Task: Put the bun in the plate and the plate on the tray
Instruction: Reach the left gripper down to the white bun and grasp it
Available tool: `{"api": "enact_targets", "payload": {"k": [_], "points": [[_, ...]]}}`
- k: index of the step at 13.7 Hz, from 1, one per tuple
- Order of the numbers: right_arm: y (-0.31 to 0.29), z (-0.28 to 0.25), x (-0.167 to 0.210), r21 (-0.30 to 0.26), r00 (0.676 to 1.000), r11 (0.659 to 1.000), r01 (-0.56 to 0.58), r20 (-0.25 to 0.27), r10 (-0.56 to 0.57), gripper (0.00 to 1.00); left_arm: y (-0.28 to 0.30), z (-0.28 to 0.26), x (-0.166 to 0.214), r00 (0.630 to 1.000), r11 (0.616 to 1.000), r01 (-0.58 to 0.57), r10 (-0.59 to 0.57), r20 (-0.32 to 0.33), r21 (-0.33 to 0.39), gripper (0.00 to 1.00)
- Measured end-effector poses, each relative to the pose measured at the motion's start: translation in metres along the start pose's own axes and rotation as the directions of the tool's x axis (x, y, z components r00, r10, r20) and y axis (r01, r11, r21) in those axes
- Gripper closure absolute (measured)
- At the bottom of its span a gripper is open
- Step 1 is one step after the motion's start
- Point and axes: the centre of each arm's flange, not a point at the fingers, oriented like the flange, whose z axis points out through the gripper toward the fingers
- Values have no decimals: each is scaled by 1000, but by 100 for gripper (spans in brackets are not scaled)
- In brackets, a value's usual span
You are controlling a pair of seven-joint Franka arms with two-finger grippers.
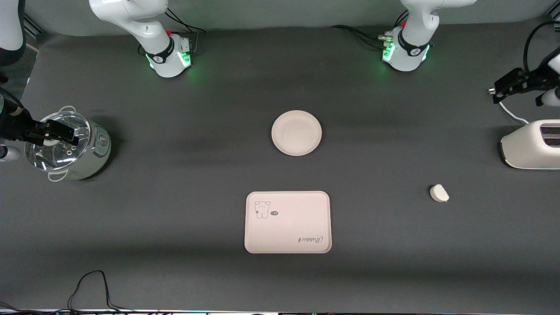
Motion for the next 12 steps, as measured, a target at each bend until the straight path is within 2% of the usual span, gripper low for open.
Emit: {"api": "enact_targets", "payload": {"k": [4, 6, 9, 12], "points": [[0, 0, 0, 0, 1000, 1000, 0, 0, 0, 0, -2, 119, 84, 1000, 1000, -6, 6, 1, 17, 0], [0, 0, 0, 0, 1000, 1000, 0, 0, 0, 0, -5, 188, 115, 999, 999, 35, -36, 17, 20, 0], [0, 0, -1, 0, 1000, 1000, 0, -1, 0, 0, -4, 269, 141, 996, 996, 86, -86, 12, 24, 1], [0, 0, -1, 0, 1000, 1000, 0, 0, 0, 0, -7, 334, 146, 994, 994, 110, -110, 11, 26, 1]]}}
